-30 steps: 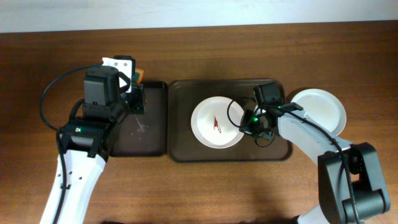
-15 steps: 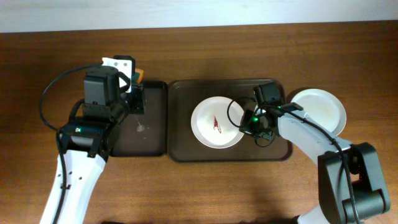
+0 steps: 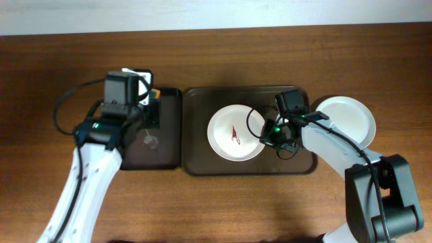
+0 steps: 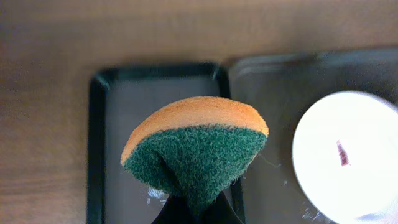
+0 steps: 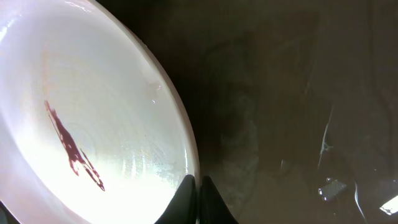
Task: Clean dirty plates on tray and stack at the side
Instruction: 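Grasp the sponge with left gripper and lift it toward the plate, then scrub the plate's red smear with the sponge in left gripper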
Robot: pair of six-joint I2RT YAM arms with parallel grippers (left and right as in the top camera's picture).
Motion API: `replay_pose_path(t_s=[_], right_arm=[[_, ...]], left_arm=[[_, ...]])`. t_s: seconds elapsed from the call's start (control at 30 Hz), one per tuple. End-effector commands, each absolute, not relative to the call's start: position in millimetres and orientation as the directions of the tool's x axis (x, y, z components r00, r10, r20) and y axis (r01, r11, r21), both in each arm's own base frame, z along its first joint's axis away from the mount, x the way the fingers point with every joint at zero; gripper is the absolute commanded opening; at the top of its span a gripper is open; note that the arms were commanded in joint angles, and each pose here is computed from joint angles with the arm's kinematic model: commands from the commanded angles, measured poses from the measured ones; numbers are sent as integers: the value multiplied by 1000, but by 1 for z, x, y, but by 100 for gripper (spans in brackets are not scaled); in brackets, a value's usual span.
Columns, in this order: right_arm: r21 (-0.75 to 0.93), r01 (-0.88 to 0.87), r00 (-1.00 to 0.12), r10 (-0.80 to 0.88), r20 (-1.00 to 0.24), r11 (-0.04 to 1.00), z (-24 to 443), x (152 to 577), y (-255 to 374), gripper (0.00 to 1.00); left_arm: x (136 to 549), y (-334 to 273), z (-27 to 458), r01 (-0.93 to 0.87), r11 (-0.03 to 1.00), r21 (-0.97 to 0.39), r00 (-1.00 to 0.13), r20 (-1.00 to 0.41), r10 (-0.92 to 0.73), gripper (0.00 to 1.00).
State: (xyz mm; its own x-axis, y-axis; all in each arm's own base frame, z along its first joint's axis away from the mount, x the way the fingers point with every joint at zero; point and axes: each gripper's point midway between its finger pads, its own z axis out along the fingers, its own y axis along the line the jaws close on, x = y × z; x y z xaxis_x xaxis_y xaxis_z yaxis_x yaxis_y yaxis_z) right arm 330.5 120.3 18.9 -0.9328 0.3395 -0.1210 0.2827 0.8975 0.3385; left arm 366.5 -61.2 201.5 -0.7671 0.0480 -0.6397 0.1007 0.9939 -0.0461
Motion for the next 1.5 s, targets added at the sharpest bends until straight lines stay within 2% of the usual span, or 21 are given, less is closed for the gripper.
replay_pose_path(t_s=[0.0, 0.2, 0.33, 0.47, 0.57, 0.63, 0.7, 0.8, 1.07, 1.23, 1.47], right_arm=[[330, 282, -931, 340, -134, 901, 22, 330, 120, 4], [330, 282, -931, 340, -133, 901, 22, 330, 120, 4], [330, 282, -931, 340, -134, 901, 22, 330, 120, 4], [330, 282, -931, 340, -134, 901, 22, 330, 120, 4], [330, 281, -931, 340, -134, 901, 22, 330, 120, 4], [330, 281, -931, 340, -134, 901, 22, 330, 120, 4], [330, 282, -931, 340, -134, 901, 22, 330, 120, 4], [330, 282, -931, 340, -134, 901, 22, 330, 120, 4], [330, 282, -931, 340, -133, 901, 22, 330, 120, 4], [330, 282, -931, 340, -133, 901, 22, 330, 120, 4], [330, 282, -931, 340, -133, 901, 22, 330, 120, 4]], left_arm=[[375, -61, 160, 71, 997, -43, -845, -533, 37, 1], [372, -73, 91, 83, 992, -93, -937, -346, 46, 1], [363, -74, 65, 79, 992, -101, -965, -259, 50, 0], [361, -75, 69, 80, 991, -105, -965, -256, 51, 0], [365, -86, 84, 104, 980, -168, -955, -294, 51, 0], [369, -107, 102, 152, 948, -278, -939, -339, 51, 0], [373, -139, 121, 237, 875, -423, -919, -388, 61, 0], [373, -168, 133, 282, 805, -521, -911, -409, 55, 0], [374, -249, 146, 346, 726, -594, -887, -460, 46, 0], [368, -288, 128, 293, 699, -652, -919, -393, 18, 0], [366, -305, 89, 186, 676, -713, -966, -260, -8, 0]])
